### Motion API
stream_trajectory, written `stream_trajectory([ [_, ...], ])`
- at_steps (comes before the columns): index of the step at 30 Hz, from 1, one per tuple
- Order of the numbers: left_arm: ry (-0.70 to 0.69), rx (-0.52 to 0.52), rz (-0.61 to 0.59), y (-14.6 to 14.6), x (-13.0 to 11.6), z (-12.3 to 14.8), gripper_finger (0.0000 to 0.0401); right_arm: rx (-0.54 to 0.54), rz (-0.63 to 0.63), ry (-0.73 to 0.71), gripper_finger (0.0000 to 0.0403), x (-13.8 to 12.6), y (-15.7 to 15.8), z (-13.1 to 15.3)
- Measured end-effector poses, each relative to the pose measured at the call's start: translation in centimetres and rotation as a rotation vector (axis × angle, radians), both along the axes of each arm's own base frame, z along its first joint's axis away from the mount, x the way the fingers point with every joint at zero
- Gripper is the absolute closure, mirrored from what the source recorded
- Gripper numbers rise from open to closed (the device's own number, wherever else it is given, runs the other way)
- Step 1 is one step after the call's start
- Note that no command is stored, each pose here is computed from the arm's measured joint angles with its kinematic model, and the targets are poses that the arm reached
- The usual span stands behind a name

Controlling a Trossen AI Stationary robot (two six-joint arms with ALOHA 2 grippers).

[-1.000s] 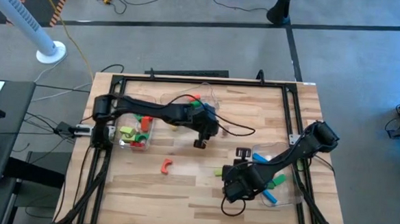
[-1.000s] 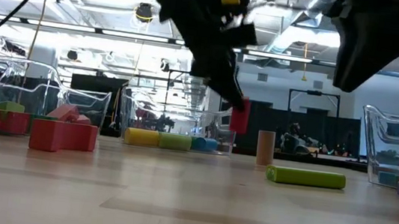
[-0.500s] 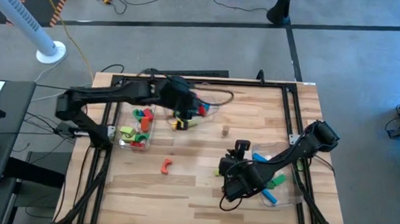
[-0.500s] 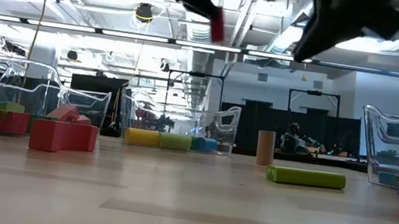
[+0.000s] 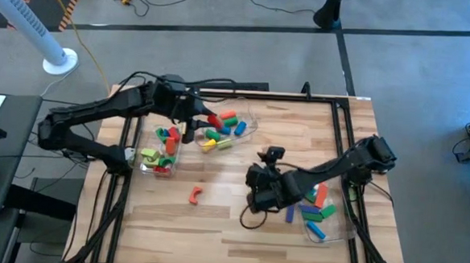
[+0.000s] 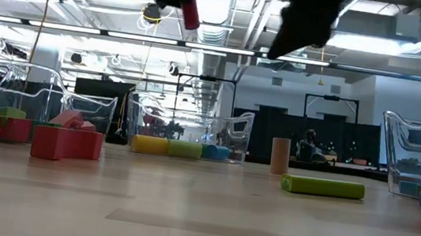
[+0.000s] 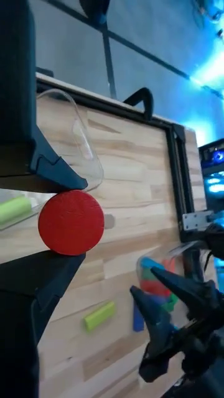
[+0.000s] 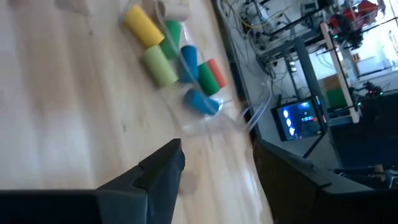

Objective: Sort blocks by size
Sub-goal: Put the red cylindrical block into the top transparent bin

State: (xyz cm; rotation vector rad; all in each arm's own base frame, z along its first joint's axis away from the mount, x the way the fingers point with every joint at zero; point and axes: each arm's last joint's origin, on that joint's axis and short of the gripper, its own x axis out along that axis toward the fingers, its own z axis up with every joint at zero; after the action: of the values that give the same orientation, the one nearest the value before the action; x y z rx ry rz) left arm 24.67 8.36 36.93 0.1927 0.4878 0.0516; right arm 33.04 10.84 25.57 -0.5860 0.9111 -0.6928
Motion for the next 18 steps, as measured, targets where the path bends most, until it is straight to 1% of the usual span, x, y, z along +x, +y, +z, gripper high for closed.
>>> stream_trajectory([
  [8,-0.137,-0.069,0.007,1.1,-2.3,-3.3,0.0276,-0.030,0.029,-0.027,0.0163,3.0,-3.3,0.7],
  [11,-0.182,-0.087,0.013,1.4,-2.9,-4.4,0.0276,-0.002,0.068,-0.050,0.0163,4.2,-4.6,1.1],
  [15,-0.247,-0.118,0.002,1.7,-3.4,-5.6,0.0276,0.062,0.143,-0.106,0.0163,5.6,-6.3,1.7],
  [18,-0.286,-0.133,-0.005,1.9,-3.5,-6.4,0.0276,0.082,0.189,-0.155,0.0163,6.4,-7.5,2.2],
])
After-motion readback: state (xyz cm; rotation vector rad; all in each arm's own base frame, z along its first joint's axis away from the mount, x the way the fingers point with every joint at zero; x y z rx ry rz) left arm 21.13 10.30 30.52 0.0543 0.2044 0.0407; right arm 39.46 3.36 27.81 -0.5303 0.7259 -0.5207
